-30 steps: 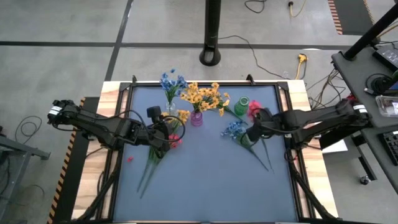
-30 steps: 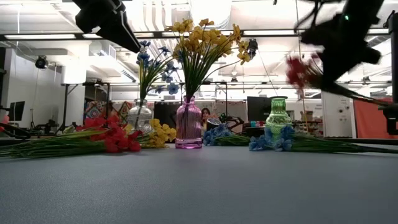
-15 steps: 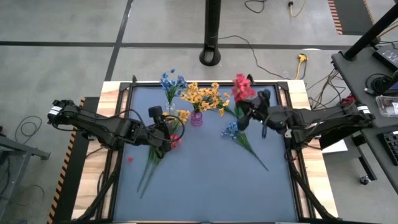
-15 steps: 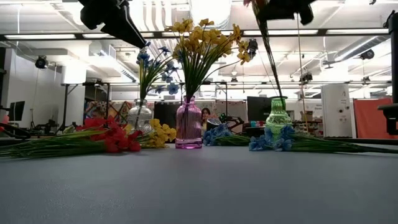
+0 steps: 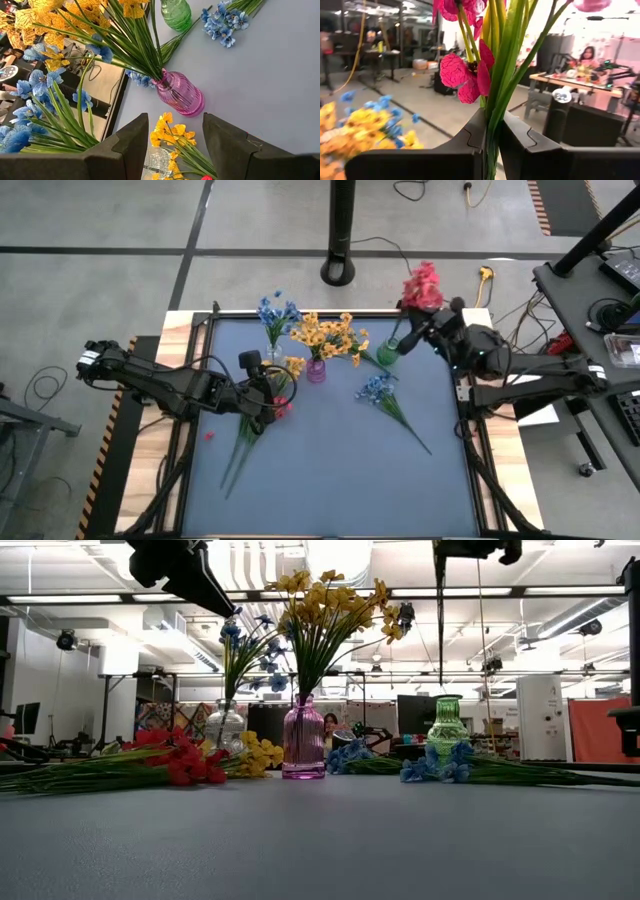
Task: Sort flowers into vase by color
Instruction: Put the right red flowers into the green vase, then put the left red flowers into the green vase
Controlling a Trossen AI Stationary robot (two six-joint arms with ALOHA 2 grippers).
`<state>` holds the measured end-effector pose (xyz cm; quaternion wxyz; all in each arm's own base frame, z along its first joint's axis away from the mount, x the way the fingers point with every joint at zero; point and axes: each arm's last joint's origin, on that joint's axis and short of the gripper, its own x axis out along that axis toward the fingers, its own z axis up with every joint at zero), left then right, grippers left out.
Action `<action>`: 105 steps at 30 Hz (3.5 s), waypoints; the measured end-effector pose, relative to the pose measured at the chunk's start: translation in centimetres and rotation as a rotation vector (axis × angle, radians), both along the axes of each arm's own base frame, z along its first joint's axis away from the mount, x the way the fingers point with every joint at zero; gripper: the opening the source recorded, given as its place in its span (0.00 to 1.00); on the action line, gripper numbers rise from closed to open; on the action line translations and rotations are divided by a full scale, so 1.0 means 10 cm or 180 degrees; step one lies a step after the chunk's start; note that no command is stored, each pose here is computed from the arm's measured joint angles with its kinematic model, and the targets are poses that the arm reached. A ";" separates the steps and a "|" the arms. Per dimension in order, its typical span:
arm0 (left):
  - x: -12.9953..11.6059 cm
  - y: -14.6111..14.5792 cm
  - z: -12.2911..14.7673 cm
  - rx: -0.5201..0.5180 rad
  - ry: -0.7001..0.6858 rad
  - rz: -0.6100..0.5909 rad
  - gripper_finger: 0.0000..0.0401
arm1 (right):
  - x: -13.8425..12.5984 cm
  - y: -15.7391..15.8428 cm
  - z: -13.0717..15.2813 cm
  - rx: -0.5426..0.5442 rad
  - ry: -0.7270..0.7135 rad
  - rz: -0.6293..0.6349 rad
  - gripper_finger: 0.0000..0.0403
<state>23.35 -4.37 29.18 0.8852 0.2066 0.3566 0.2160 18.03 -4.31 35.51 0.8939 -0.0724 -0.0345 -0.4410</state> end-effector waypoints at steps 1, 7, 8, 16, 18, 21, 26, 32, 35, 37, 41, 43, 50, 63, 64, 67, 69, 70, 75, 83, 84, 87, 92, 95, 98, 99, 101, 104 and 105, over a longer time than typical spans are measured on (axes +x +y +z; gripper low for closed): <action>0.00 0.00 0.00 0.0000 0.0000 0.0000 0.43 | -0.02 -0.01 0.01 -0.0020 -0.0007 -0.0029 0.07; 0.00 0.00 0.00 0.0000 0.0000 0.0000 0.43 | -0.06 -0.09 0.00 -0.0049 0.0022 -0.0163 0.07; 0.00 0.00 0.00 0.0000 0.0000 0.0000 0.43 | -0.05 -0.11 -0.02 -0.0032 0.0021 -0.0148 0.07; 0.00 0.00 0.00 0.0000 0.0000 -0.0001 0.43 | 0.01 -0.20 -0.21 0.0122 0.0091 -0.0229 0.07; 0.00 0.00 0.00 0.0000 -0.0001 0.0000 0.43 | 0.03 -0.20 -0.26 0.0146 0.0136 -0.0235 0.07; 0.00 0.00 0.00 0.0000 -0.0001 0.0000 0.43 | 0.05 -0.21 -0.31 0.0168 0.0196 -0.0234 0.07; 0.00 0.00 0.00 0.0000 0.0000 -0.0001 0.43 | 0.09 -0.21 -0.43 0.0259 0.0241 -0.0230 0.07; 0.00 0.00 0.00 0.0000 0.0000 -0.0001 0.43 | 0.09 -0.22 -0.49 0.0326 0.0231 -0.0245 0.07; 0.00 0.00 0.00 0.0000 -0.0001 -0.0001 0.43 | 0.09 -0.22 -0.49 0.0336 0.0216 -0.0248 0.07; 0.00 0.00 0.00 0.0000 0.0000 0.0000 0.43 | 0.09 -0.22 -0.49 0.0333 0.0220 -0.0247 0.07; 0.00 0.00 0.00 0.0000 -0.0001 -0.0001 0.43 | 0.09 -0.22 -0.49 0.0340 0.0212 -0.0247 0.08; 0.00 0.00 0.00 -0.0001 -0.0001 -0.0001 0.43 | 0.09 -0.22 -0.49 0.0366 0.0175 -0.0244 0.11; 0.00 0.00 0.00 -0.0007 -0.0006 0.0006 0.43 | 0.09 -0.22 -0.53 0.0471 0.0186 -0.0246 0.28; 0.00 0.00 0.00 -0.0102 -0.0083 0.0083 0.43 | 0.07 -0.21 -0.65 0.0785 0.0431 -0.0287 0.56; 0.00 0.00 0.00 -0.0122 -0.0100 0.0101 0.43 | 0.07 -0.21 -0.65 0.0809 0.0459 -0.0293 0.58; 0.00 0.00 0.00 -0.0188 -0.0153 0.0156 0.43 | 0.06 -0.21 -0.64 0.0878 0.0557 -0.0312 0.63; 0.00 0.00 0.00 -0.0245 -0.0200 0.0203 0.43 | 0.05 -0.20 -0.63 0.0921 0.0609 -0.0316 0.66; 0.00 0.00 0.00 -0.0288 -0.0230 0.0234 0.43 | 0.05 -0.20 -0.62 0.0945 0.0625 -0.0313 0.68; -0.06 0.01 -0.04 -0.0608 -0.0243 0.0549 0.43 | 0.03 -0.15 -0.61 0.1099 0.0783 -0.0287 0.73; -0.22 0.00 -0.17 -0.1695 -0.0012 0.1235 0.43 | -0.02 -0.08 -0.71 0.1397 0.0976 -0.0326 0.73; -0.24 -0.01 -0.19 -0.1872 0.0079 0.1290 0.43 | -0.03 -0.07 -0.72 0.1425 0.1007 -0.0323 0.73; -0.28 -0.04 -0.22 -0.2324 0.0317 0.1424 0.43 | -0.04 -0.05 -0.74 0.1470 0.1063 -0.0304 0.72; -0.36 -0.06 -0.26 -0.2612 0.0658 0.1610 0.43 | -0.02 -0.01 -0.75 0.1533 0.1098 -0.0132 0.71; -0.39 -0.06 -0.27 -0.2737 0.0785 0.1702 0.43 | -0.02 -0.01 -0.75 0.1535 0.1107 -0.0113 0.71; -0.39 -0.09 -0.27 -0.2925 0.0724 0.1920 0.43 | -0.02 -0.01 -0.75 0.1532 0.1110 -0.0112 0.71; -0.39 -0.10 -0.28 -0.2973 0.0721 0.1980 0.43 | -0.02 -0.01 -0.75 0.1525 0.1119 -0.0112 0.71; -0.39 -0.14 -0.30 -0.3003 0.0774 0.2017 0.43 | -0.02 -0.01 -0.75 0.1524 0.1121 -0.0110 0.71; -0.37 -0.22 -0.38 -0.3008 0.0913 0.2091 0.44 | -0.02 -0.01 -0.75 0.1523 0.1128 -0.0104 0.72; -0.36 -0.25 -0.40 -0.2998 0.0971 0.2102 0.46 | -0.02 -0.01 -0.75 0.1532 0.1133 -0.0085 0.73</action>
